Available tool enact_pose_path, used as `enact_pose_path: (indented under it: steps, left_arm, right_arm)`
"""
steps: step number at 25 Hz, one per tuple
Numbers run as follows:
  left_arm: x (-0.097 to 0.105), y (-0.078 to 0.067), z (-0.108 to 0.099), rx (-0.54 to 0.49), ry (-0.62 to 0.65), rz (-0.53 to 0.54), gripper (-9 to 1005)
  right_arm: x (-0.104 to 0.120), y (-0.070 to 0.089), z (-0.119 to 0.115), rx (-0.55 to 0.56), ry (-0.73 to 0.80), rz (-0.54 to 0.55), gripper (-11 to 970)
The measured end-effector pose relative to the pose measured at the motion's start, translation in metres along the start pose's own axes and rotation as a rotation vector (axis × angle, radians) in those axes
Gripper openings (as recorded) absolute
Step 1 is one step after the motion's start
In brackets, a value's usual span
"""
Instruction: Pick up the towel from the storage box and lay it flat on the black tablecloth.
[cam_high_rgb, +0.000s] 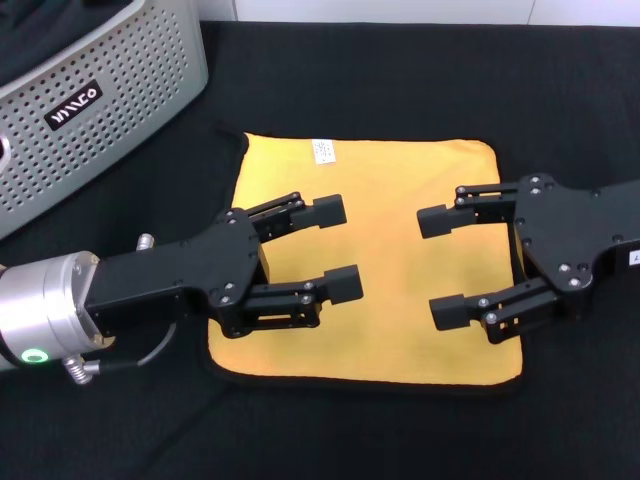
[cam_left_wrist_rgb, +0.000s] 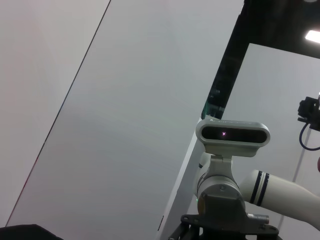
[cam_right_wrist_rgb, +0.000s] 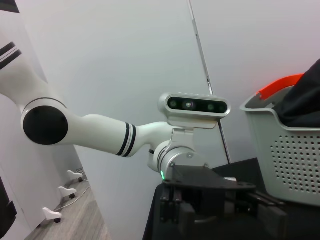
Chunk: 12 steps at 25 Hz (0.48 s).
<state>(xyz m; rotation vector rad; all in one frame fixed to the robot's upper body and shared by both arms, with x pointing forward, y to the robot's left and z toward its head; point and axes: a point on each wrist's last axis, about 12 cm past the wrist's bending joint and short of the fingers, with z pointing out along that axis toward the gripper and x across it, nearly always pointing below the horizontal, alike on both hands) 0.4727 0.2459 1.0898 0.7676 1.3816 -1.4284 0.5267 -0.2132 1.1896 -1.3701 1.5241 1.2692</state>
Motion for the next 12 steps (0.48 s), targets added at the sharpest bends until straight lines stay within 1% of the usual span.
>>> enact_pose_path:
  steps: [12]
  left_arm:
    - [-0.0028,0.0009,0.0003,-0.002,-0.011,0.014,893]
  right_arm:
    - [0.0024,0.0012,0.0021,-0.007,0.000,0.009,885]
